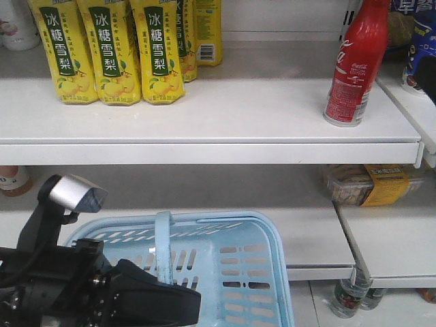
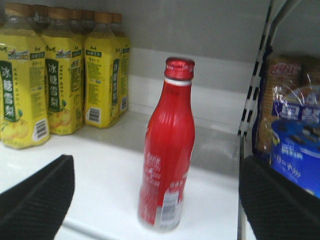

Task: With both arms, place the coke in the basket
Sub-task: 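Reach the right gripper to the red Coca-Cola bottle on the shelf, then close the right gripper on the bottle's neck and lift it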

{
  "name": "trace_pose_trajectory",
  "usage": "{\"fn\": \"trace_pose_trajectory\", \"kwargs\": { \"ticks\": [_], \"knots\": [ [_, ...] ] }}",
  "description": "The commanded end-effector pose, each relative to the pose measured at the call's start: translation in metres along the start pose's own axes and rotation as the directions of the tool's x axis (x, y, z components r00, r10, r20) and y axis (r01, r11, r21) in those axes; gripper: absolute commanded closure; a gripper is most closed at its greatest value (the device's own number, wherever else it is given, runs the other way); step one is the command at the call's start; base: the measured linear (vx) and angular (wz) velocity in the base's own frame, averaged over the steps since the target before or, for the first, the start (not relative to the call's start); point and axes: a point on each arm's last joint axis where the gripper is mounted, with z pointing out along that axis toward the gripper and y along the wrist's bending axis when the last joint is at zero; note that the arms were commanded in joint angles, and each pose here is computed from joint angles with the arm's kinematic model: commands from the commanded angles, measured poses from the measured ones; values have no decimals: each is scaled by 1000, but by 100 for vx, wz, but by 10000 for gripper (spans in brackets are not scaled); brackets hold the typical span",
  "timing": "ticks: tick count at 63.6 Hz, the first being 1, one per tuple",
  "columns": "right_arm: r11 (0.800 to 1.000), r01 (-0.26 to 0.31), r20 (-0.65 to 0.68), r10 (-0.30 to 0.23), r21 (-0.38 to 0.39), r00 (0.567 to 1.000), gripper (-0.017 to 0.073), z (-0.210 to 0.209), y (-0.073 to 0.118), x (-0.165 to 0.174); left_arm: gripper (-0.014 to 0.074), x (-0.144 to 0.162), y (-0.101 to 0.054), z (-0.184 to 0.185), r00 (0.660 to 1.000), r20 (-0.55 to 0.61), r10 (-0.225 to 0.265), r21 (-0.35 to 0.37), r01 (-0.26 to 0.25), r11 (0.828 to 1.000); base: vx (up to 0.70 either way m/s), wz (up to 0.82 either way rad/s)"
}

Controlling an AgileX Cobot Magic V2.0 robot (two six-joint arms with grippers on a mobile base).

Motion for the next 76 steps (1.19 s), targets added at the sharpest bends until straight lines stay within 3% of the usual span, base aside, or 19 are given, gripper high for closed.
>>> {"fn": "trace_pose_trajectory", "kwargs": {
  "ticks": [1, 17, 25, 29, 38, 56, 66, 76],
  "knots": [
    [999, 1, 78, -5, 54, 997, -69, 15, -12, -21, 600, -8, -18, -2, 999, 51, 18, 106, -23, 994, 0, 0],
    [1000, -13, 76, 11, 21, 997, -59, 64, -27, -34, 600, -8, -18, -2, 999, 51, 18, 106, -23, 994, 0, 0],
    [998, -28, 69, 32, -52, 997, -52, 86, -29, -39, 600, -8, -18, -2, 999, 51, 18, 106, -23, 994, 0, 0],
    [997, -56, 71, 60, -57, 996, -45, 96, -32, -41, 600, -8, -18, -2, 999, 51, 18, 106, -23, 994, 0, 0],
    [997, -46, 64, 50, -55, 997, -34, 117, -39, -42, 600, -8, -18, -2, 999, 51, 18, 106, -23, 994, 0, 0],
    [993, -60, 13, 61, -97, 998, -19, 153, -34, -30, 600, -8, -18, -2, 999, 52, 17, 106, -23, 994, 0, 0],
    [996, -66, 8, 67, -65, 998, 81, 157, -38, -26, 600, -8, -18, -2, 999, 52, 17, 106, -23, 994, 0, 0],
    [997, -67, 12, 68, -48, 998, 323, 157, -39, -26, 600, -8, -18, -2, 999, 52, 17, 106, -23, 994, 0, 0]
  ]
}}
